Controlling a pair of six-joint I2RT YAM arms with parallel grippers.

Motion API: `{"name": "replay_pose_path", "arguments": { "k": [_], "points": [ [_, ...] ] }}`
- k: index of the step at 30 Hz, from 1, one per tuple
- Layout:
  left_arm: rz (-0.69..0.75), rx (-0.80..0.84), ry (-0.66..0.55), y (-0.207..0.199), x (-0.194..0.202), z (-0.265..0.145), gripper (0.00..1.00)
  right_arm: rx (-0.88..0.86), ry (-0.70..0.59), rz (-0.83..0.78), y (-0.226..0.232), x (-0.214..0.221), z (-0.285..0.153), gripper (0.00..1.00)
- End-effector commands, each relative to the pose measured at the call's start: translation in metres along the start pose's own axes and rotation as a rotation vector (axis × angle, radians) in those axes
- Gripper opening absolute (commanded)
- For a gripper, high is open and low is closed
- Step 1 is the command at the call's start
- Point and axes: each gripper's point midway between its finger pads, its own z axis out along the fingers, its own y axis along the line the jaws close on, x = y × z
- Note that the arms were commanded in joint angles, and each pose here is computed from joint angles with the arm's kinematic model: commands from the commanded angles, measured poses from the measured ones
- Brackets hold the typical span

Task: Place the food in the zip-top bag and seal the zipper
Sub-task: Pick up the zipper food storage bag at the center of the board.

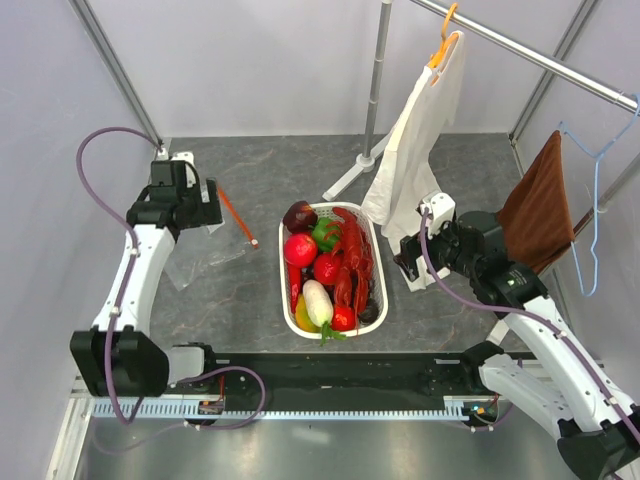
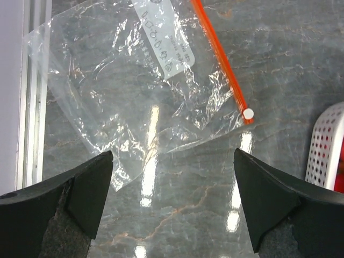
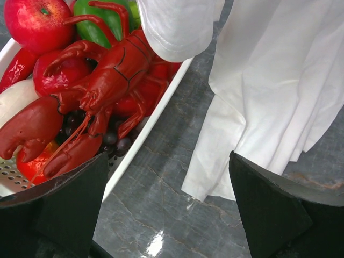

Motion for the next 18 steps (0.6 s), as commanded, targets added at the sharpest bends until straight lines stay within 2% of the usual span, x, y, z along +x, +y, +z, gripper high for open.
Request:
{"name": "replay_pose_path", "arguments": {
  "k": [1, 6, 10, 18],
  "points": [
    [-0.057, -0.062, -0.106, -0.017, -0.044, 0.018, 1.00, -0.010, -0.055, 0.058, 0.005, -0.025, -0.004, 0.99],
    [-0.034, -0.180, -0.092, -0.038, -0.056, 0.053, 0.92, -0.012, -0.086, 0.095, 0.007, -0.036, -0.006, 0.99],
    [-0.053, -0.223, -0.038, -0.049, -0.050, 0.085, 0.77, -0.022, -0.087, 0.104, 0.008, -0.036, -0.005, 0.99],
    [-0.032, -0.336, 0.068, -0.051, -0.041, 0.142, 0.72, -0.051, -0.068, 0.112, 0.014, -0.022, -0.001, 0.99]
  ]
}}
